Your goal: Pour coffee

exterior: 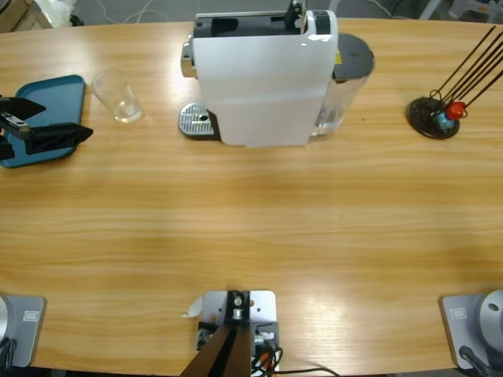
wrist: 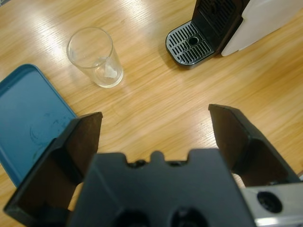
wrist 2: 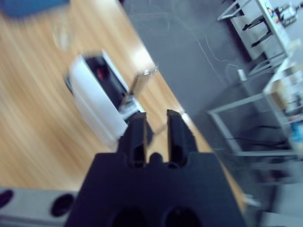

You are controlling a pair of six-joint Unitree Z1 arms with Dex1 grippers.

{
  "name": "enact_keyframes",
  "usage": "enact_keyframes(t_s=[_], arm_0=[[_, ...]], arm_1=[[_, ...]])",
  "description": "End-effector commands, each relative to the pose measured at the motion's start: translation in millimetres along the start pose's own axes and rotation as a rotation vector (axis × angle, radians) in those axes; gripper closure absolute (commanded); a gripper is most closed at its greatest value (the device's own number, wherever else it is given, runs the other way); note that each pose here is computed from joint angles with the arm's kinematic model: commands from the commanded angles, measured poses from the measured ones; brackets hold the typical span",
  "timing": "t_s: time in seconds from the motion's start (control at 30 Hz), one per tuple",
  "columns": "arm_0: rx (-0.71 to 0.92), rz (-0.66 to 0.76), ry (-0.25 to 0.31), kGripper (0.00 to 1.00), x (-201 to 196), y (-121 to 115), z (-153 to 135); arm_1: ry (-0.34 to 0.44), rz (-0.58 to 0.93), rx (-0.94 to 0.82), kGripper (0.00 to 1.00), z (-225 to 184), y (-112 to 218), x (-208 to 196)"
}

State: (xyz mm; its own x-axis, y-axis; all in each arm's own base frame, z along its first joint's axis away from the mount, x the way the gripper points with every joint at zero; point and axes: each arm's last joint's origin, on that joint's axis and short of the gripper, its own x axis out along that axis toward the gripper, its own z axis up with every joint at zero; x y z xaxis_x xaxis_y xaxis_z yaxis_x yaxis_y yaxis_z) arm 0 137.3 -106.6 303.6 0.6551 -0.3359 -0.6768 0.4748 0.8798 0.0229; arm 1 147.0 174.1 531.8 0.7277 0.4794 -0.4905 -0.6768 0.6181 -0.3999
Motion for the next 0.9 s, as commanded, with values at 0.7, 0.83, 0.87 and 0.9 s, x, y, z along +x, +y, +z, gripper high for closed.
enact_keyframes(t_s=[0.7, 0.83, 0.87, 0.9], arm_0=[[-0.011, -0.004, 0.058, 0.032, 14, -2, -7], [-0.011, -0.006, 0.058, 0.032, 14, -2, -6], [-0.01, -0.005, 0.06, 0.032, 15, -2, -6], [-0.01, -0.005, 0.061, 0.032, 15, -2, -6]], arm_1=[[-0.025, -0.354, 0.18, 1.0, -36, 89, 160], [-0.019, -0.364, 0.148, 1.0, -31, 90, 165], [-0.015, -0.367, 0.14, 1.0, -30, 90, 166], [-0.012, -0.368, 0.136, 1.0, -31, 91, 168]])
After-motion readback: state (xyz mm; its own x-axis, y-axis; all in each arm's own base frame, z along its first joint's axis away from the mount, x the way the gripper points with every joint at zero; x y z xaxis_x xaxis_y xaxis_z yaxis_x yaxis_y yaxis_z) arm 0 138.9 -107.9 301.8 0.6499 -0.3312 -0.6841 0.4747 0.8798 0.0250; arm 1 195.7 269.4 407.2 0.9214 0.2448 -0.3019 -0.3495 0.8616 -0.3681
